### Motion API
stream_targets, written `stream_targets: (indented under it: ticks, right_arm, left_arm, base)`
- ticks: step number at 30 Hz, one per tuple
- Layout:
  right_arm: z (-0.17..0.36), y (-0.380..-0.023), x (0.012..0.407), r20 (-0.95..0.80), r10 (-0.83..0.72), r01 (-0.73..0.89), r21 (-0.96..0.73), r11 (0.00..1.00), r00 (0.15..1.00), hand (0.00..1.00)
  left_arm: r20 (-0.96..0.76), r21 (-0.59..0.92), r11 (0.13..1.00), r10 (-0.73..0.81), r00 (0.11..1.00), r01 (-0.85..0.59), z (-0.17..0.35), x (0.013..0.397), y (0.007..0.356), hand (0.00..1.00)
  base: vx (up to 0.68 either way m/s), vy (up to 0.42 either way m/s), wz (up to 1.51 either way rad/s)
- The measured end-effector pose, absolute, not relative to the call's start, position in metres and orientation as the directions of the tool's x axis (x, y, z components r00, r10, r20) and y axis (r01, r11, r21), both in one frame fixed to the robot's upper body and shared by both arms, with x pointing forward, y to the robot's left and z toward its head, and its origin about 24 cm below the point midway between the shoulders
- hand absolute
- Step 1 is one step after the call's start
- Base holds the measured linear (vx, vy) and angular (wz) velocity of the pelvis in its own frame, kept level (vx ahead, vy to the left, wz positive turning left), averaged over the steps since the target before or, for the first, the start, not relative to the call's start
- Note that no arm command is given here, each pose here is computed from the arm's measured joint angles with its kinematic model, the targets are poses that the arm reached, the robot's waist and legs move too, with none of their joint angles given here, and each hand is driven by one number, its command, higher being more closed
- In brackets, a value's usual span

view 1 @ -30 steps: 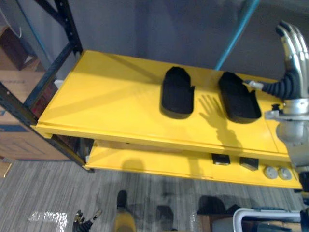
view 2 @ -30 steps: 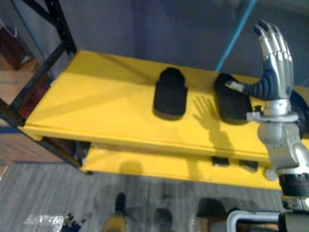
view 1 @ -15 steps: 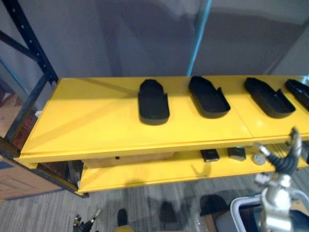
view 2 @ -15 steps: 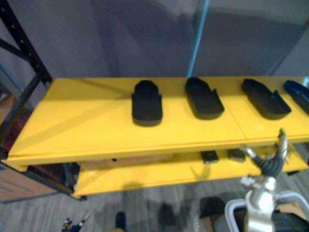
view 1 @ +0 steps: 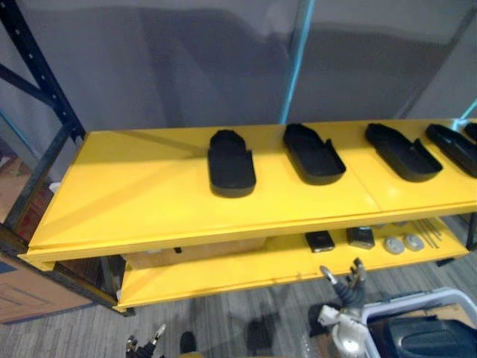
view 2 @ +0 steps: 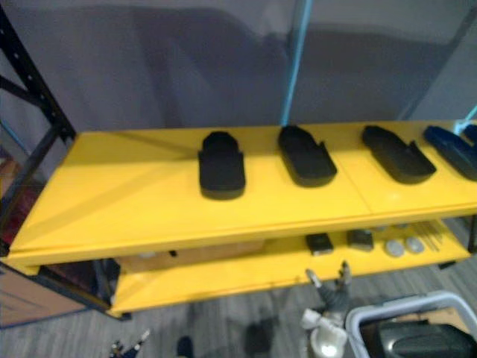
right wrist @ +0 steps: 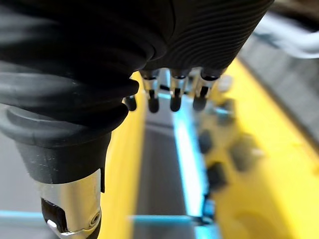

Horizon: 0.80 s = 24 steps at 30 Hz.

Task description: Walk over and take plastic housings, then place them on the shelf

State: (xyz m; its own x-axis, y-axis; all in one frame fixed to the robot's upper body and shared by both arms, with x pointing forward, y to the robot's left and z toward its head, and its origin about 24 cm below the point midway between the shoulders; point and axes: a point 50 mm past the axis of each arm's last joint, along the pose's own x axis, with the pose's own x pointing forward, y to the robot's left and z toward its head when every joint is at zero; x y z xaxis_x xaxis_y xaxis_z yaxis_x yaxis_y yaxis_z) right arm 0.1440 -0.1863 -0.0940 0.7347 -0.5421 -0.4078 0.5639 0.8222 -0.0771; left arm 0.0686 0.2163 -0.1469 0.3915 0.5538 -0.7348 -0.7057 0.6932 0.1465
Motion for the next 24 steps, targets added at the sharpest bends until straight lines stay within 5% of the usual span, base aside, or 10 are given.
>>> stream_targets:
  ticks: [4,11,24]
  right_arm:
    - [-0.111,-0.183,0.128,-0.504,-0.533,0.576,-0.084,0.813,0.679,0.00]
    - [-0.116,-0.168,0.138,-0.527,-0.467,0.512,-0.069,0.856,0.710,0.00]
    - [-0.126,-0.172,0.130,-0.571,-0.430,0.452,-0.112,0.885,0.700,0.00]
  left_arm:
    - [-0.737,0.151,0.695,0.553,0.389,-0.703,-0.147,0.069,0.218,0.00]
    - [-0.748,0.145,0.669,0.556,0.362,-0.729,-0.149,0.066,0.227,0.00]
    - [-0.769,0.113,0.787,0.456,0.448,-0.607,-0.151,0.079,0.223,0.00]
  base:
    - [0.05,-0.008,0.16]
    - [0.04,-0.011,0.02]
    - [0.02,-0.019,0.00]
